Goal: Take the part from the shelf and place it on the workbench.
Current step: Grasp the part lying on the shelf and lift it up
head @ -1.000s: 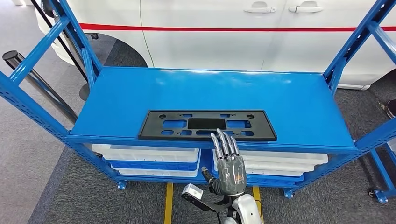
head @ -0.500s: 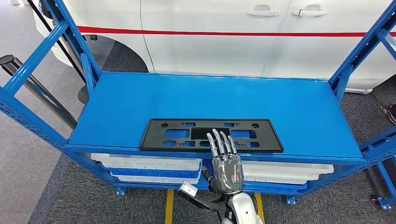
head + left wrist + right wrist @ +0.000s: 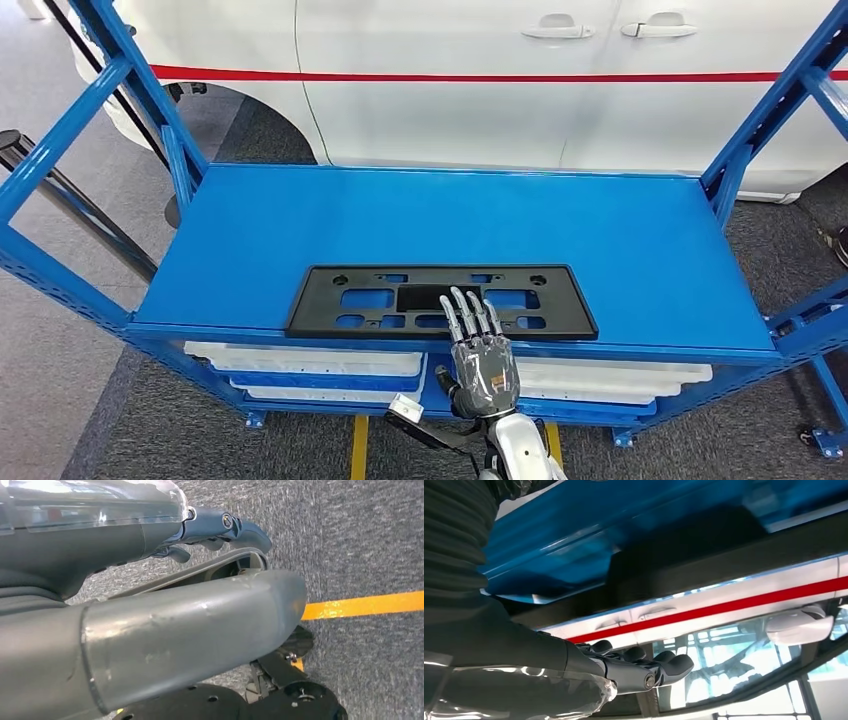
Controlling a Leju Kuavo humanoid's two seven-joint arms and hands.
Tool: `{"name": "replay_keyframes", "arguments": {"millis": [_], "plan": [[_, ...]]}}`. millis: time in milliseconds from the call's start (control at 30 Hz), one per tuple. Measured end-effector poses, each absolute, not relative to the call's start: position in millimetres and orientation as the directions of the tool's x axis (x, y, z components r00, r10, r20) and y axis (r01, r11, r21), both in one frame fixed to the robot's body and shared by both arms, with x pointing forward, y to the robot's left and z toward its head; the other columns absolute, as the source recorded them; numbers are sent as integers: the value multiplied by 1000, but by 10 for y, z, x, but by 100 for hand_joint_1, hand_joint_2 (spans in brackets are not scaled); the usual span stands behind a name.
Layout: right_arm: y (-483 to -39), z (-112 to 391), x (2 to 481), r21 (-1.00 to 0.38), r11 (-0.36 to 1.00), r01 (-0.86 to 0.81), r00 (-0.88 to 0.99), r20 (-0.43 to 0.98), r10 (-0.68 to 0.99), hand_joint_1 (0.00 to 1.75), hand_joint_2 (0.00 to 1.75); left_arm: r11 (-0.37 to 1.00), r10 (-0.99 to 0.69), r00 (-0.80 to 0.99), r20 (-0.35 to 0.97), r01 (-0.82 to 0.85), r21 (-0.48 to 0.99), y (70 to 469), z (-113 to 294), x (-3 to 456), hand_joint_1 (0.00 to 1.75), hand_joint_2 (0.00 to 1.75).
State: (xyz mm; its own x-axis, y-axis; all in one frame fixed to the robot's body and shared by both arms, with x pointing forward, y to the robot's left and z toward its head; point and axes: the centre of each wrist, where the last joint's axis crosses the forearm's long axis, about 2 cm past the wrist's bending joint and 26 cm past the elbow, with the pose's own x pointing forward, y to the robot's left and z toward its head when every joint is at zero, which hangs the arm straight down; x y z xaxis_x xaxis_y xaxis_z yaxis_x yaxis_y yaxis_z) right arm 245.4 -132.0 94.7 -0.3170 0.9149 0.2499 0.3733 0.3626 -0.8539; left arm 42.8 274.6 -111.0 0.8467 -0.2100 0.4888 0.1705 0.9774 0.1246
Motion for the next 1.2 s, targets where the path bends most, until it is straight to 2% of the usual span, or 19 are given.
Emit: {"name": "replay_keyframes", "arguments": {"millis": [867, 1200], "plan": [[-1313, 963, 2485, -827, 439, 351, -358, 315, 879, 0, 175, 975, -224, 847, 481, 191, 118, 2751, -1113, 409, 0, 0], [-1393, 1021, 2700, -830, 406, 382, -275, 317, 908, 0, 175, 959, -282, 828, 485, 249, 132, 2774, -1112, 428, 0, 0]]}}
